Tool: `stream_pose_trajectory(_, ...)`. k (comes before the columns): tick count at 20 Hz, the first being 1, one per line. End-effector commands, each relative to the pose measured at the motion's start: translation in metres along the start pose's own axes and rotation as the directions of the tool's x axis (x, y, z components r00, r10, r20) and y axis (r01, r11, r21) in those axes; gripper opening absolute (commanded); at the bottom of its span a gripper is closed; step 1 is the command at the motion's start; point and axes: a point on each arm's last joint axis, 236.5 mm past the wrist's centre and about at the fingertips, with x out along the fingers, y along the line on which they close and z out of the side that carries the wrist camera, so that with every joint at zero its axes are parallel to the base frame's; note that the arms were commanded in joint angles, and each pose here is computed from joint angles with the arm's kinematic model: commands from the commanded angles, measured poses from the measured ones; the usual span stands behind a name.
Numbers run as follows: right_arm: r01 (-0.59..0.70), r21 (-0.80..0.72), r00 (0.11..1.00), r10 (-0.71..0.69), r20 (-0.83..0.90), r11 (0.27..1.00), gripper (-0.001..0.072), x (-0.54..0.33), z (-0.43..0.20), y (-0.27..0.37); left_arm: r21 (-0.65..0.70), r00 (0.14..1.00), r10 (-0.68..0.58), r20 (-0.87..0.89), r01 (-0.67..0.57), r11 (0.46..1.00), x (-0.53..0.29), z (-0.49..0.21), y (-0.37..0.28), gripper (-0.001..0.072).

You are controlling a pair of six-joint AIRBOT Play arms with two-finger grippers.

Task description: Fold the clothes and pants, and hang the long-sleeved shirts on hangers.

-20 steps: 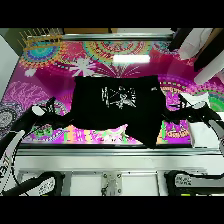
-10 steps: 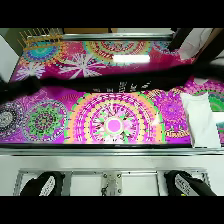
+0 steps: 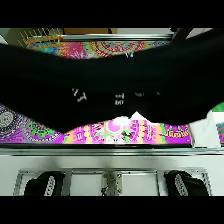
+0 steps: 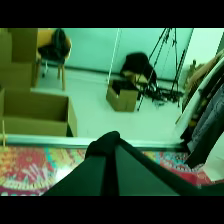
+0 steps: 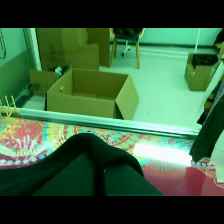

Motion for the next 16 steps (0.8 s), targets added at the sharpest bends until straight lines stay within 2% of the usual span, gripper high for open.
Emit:
stream_pose_trajectory(1,-0.016,0.044,0.999,0.017,-0.027,0.999,0.0011,-0.013,-0.004,0.012,0.006,1.0,-0.004,0.031,0.003,1.0,-0.016,0.01,-0.009,0.0007)
stream_pose_trajectory(5,-0.019,0.187,0.95,0.076,-0.303,0.982,0.0012,0.045,-0.08,-0.017,-0.072,0.962,0.021,-0.273,-0.042,0.997,0.049,-0.066,0.033,0.0007)
stream_pose_trajectory(8,0.009,0.271,0.844,0.138,-0.519,0.962,0.0012,0.116,-0.168,-0.046,-0.164,0.861,0.04,-0.506,-0.141,0.976,0.107,-0.161,0.087,0.0007)
stream_pose_trajectory(10,0.051,0.266,0.755,0.137,-0.641,0.963,0.0011,0.162,-0.238,-0.064,-0.212,0.785,0.045,-0.618,-0.222,0.952,0.141,-0.227,0.123,0.0007)
stream_pose_trajectory(13,0.111,0.254,0.694,0.108,-0.712,0.961,0.0012,0.224,-0.322,-0.087,-0.237,0.719,0.043,-0.694,-0.285,0.929,0.193,-0.308,0.157,0.0007)
stream_pose_trajectory(16,0.216,0.321,0.716,0.074,-0.694,0.922,0.0012,0.266,-0.358,-0.107,-0.218,0.668,0.028,-0.743,-0.282,0.934,0.242,-0.373,0.174,0.0007)
